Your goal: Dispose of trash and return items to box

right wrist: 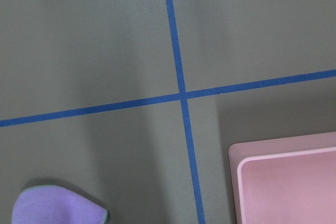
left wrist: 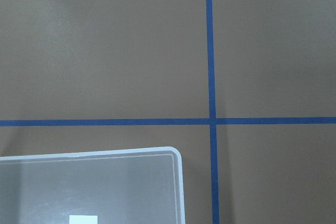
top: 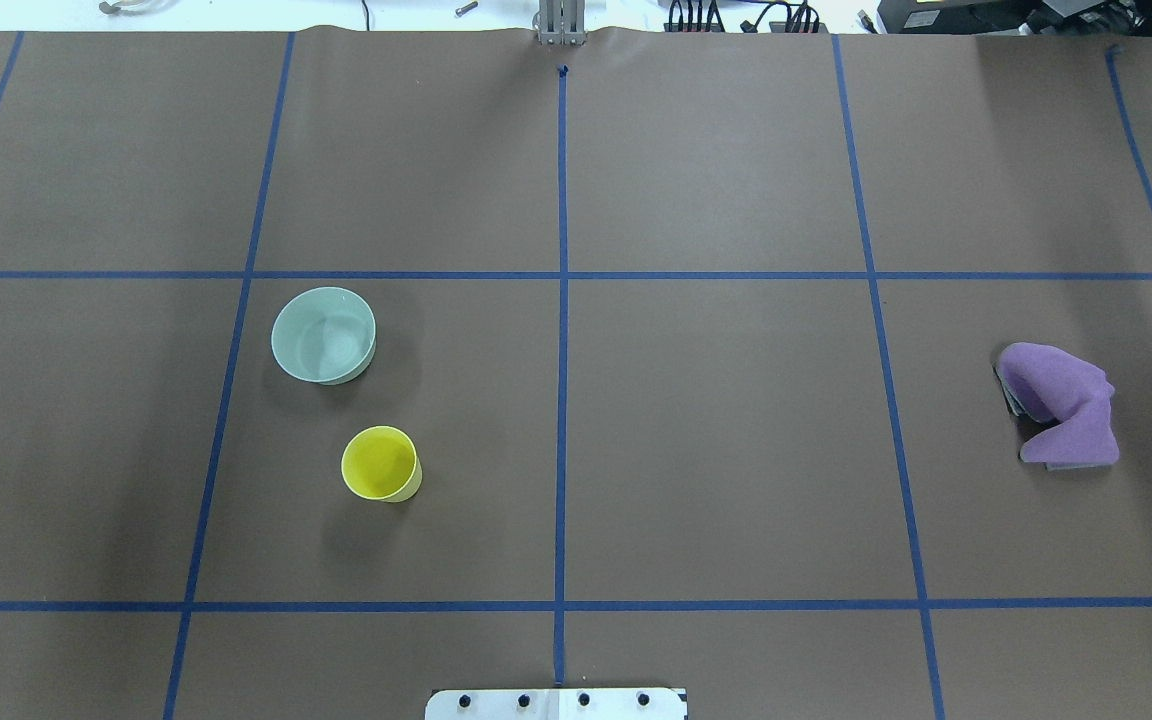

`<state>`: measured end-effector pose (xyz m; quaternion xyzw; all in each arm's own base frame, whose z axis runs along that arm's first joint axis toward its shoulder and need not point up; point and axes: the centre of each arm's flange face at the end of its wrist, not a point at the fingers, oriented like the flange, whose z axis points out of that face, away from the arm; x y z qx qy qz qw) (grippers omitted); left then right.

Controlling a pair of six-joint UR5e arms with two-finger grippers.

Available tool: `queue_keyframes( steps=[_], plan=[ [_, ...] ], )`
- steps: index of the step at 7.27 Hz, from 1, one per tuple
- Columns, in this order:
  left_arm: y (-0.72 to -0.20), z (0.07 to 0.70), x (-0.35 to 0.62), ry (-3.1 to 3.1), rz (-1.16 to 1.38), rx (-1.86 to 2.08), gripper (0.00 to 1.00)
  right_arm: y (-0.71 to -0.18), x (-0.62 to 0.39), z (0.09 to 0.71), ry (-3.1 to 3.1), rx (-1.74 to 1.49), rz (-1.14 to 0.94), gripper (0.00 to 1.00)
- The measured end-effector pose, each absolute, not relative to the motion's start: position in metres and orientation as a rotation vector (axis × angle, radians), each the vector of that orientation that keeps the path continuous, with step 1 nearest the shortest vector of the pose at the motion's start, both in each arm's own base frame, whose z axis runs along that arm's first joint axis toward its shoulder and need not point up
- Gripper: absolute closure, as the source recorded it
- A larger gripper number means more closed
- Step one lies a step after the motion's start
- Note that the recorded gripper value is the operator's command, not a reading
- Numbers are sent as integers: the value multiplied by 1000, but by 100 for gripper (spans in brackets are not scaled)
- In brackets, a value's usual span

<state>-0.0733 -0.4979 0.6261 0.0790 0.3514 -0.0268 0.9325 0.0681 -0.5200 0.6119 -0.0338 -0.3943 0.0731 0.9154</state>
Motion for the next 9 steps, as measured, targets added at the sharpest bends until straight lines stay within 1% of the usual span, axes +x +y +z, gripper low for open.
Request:
queue_keyframes(
  steps=[9],
  plan=[
    [-491,627,-74,714,-47,168,1,-501,67,611,-817,-67,150,0]
  ],
)
